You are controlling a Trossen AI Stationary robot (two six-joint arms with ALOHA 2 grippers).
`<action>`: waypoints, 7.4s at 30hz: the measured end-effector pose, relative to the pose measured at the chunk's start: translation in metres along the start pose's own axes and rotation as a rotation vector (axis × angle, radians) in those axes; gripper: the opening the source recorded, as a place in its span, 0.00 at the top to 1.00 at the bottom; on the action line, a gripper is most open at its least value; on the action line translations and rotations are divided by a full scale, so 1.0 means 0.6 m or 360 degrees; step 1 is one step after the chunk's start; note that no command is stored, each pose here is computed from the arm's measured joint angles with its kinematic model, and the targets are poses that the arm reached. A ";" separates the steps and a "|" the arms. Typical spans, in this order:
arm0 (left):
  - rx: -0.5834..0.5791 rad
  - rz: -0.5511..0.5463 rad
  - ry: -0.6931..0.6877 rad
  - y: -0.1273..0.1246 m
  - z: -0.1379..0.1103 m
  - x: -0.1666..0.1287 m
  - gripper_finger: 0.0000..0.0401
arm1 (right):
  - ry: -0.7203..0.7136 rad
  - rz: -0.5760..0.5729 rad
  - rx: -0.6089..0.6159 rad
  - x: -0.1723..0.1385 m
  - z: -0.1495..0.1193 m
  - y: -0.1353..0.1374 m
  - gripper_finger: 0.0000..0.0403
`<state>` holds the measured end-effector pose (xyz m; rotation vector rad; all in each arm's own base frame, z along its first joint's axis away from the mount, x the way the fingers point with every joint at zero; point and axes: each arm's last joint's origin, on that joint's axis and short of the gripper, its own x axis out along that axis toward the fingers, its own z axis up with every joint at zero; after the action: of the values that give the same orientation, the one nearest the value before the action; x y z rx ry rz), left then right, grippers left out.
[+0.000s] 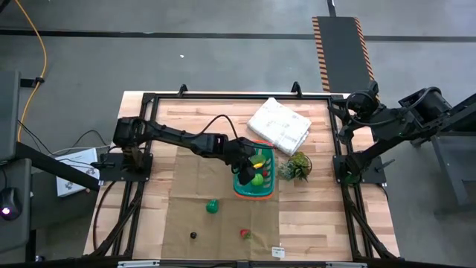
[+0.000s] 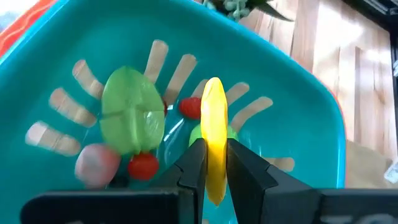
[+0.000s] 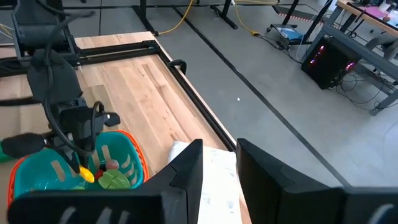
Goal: Pick and placing Produce into tupperware
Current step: Put the yellow corn into the blue basket, then put the black cherry into the blue basket
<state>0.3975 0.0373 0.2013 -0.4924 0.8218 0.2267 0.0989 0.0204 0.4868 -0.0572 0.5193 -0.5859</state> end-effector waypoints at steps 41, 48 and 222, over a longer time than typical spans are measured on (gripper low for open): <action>-0.0091 -0.0388 -0.0049 -0.003 0.026 -0.009 0.69 | 0.0001 0.0047 -0.0033 -0.007 -0.004 -0.010 0.78; -0.0003 -0.0567 -0.0254 -0.026 0.099 -0.068 0.74 | -0.0012 0.0054 -0.0014 -0.011 -0.006 -0.018 0.78; 0.0595 -0.0331 0.0212 -0.181 -0.433 -0.248 0.77 | 0.0248 0.0977 0.1052 0.110 -0.209 0.303 0.78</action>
<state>0.1725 -0.1880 0.1986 -0.2387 0.9113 -0.1527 0.1787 0.1480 0.3123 0.7572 0.4418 -0.1344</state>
